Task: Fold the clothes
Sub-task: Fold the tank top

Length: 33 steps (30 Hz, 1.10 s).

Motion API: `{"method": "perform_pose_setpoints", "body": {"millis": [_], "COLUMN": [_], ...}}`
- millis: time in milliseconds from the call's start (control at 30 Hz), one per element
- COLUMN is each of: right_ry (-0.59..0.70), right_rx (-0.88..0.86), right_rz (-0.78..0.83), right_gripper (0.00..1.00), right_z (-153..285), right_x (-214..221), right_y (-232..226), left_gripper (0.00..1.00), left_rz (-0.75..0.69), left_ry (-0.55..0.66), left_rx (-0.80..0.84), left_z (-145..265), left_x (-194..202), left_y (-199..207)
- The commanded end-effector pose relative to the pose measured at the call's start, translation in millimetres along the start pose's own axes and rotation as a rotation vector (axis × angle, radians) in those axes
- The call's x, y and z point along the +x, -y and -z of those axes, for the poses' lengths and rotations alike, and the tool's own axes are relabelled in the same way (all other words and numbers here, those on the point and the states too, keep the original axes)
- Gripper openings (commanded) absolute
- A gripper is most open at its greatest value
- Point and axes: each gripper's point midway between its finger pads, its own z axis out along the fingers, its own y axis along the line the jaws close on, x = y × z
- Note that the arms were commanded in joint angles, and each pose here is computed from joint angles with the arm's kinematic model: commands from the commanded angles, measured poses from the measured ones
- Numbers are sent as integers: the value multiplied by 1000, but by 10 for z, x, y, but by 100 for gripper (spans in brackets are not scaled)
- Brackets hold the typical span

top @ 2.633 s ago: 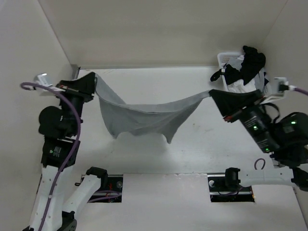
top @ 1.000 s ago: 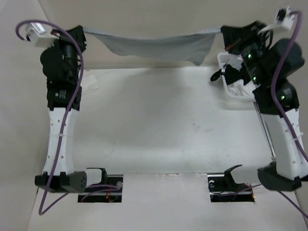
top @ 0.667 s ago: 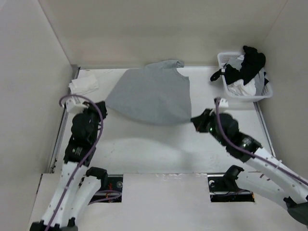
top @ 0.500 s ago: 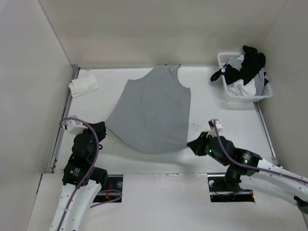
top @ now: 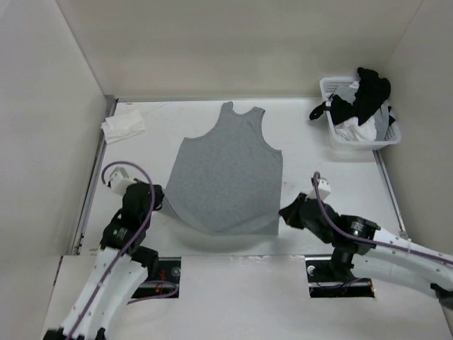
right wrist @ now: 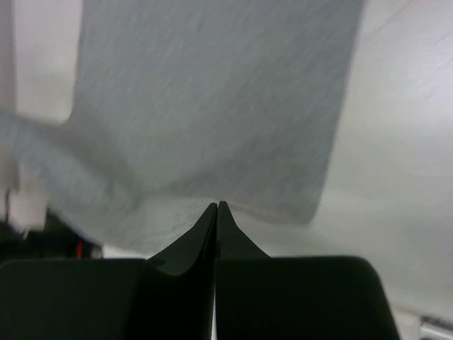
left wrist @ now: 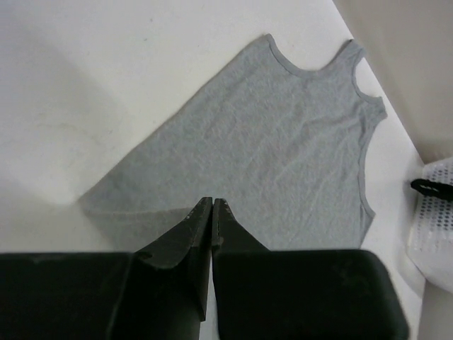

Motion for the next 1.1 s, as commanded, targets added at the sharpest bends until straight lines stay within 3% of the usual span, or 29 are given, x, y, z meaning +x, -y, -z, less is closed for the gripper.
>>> {"method": "perform_pose_setpoints", "body": {"millis": [0,200,367,467,500,533,600,633,733,800,933,1067], "right_ry": [158,378,434,441,442,438,365,332,293,290,287,247], "right_rx": [-82,-74,-10,25,31,28,48,72,119,114,70,47], "right_rz": [34,-32,-77,-130,-145,-152,-147,-139,-130,-144,-129,-125], "right_gripper": [0,0,0,0,6,17,39,45,47,40,8,0], "right_z": [-253,-792,-1330,-1703,-1850,-2008,-2302,-2373,-2434,-2348,-2116,-1929], "right_x": [-698,-2271,-3323,-3777,-3902,-4010,-3991,-3933,-3641,-3371,-2689,-2047], "right_y": [-235,-179,7,199,242,252,302,367,527,526,377,344], "left_gripper": [1,1,2,7,10,19,42,47,48,45,42,40], "left_rz": [36,49,10,-17,-31,-35,-40,-43,-50,-44,-6,22], "left_ry": [125,200,184,195,193,203,207,201,210,207,146,103], "left_rx": [85,95,173,179,190,194,193,190,158,137,98,83], "left_z": [-468,-1506,-2400,-2879,-3017,-3127,-3223,-3184,-2907,-2663,-2201,-1903], "left_x": [-297,-662,-887,-1000,-1007,-1055,-1122,-1136,-1071,-906,-360,-117], "left_y": [542,1308,2167,2471,2542,2581,2577,2527,2213,1902,1271,848]}}
